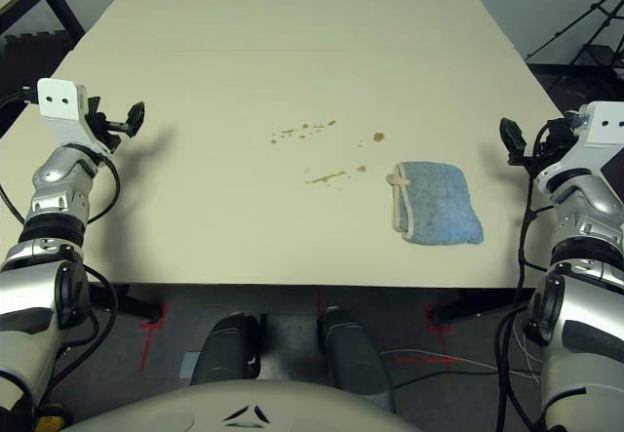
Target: Wipe the water off the table with a rag.
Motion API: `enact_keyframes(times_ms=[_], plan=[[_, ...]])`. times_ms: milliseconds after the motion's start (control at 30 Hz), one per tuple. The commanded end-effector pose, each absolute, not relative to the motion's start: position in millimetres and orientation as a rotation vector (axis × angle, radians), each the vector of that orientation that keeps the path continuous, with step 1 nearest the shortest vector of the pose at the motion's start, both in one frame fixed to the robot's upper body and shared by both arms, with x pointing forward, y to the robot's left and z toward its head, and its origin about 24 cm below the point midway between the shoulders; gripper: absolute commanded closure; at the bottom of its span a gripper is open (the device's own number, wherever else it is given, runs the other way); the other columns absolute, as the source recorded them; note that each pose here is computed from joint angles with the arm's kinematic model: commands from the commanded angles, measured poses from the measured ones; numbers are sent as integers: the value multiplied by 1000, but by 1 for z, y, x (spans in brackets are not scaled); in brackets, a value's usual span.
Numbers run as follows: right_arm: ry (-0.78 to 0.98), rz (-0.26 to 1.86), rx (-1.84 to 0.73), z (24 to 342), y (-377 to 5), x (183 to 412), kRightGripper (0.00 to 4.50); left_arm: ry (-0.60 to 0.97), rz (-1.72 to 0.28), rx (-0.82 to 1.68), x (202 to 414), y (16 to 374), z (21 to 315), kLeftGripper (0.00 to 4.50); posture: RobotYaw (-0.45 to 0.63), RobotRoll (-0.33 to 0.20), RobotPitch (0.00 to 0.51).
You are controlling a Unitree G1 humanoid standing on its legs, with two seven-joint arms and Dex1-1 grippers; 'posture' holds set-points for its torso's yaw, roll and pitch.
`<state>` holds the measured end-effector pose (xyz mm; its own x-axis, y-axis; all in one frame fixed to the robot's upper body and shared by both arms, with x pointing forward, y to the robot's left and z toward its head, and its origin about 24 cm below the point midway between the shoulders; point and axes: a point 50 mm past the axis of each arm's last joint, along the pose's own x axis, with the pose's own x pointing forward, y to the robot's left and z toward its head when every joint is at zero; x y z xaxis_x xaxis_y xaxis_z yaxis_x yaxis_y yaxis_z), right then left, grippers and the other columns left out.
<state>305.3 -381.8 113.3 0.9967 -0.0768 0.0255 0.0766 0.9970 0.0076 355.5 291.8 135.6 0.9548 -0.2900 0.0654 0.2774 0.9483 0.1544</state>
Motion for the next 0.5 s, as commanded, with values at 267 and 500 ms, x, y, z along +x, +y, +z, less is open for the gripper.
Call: enact_keyframes(times_ms=[267, 500], plan=[[-40, -97, -10, 121, -391, 300, 21, 7, -994, 49, 315, 248, 132, 0, -178, 0, 80], [-29, -110, -2, 127, -402, 294, 21, 76, -1085, 101, 312, 241, 130, 0, -188, 0, 74]])
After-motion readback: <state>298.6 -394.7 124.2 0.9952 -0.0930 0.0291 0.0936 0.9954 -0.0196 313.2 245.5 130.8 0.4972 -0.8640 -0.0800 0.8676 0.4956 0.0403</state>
